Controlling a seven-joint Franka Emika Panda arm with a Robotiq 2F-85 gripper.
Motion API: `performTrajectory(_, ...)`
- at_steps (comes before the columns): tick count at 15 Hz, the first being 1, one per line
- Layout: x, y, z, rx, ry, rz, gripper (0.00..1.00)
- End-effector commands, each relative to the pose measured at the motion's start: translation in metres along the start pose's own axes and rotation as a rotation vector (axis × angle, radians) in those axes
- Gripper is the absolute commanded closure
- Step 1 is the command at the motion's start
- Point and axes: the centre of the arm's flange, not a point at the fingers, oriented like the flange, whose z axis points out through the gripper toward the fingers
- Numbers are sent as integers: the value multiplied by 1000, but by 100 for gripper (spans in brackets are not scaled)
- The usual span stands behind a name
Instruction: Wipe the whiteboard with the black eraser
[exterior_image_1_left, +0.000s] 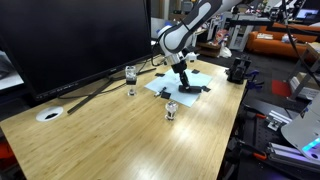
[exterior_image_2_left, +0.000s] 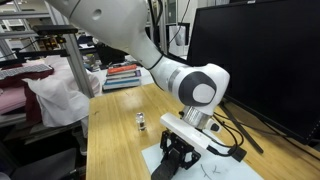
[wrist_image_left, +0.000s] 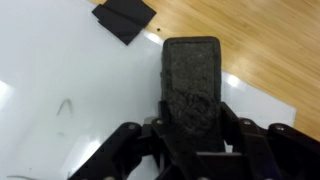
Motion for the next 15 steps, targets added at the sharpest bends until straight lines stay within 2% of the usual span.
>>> performTrajectory(1, -12, 49, 7, 32, 14, 70, 75)
performTrajectory(4, -35, 98, 4, 53, 27, 151, 75)
performTrajectory(7, -49, 131, 0, 67, 52, 205, 75)
performTrajectory(15, -35, 155, -38, 80, 151, 239, 75)
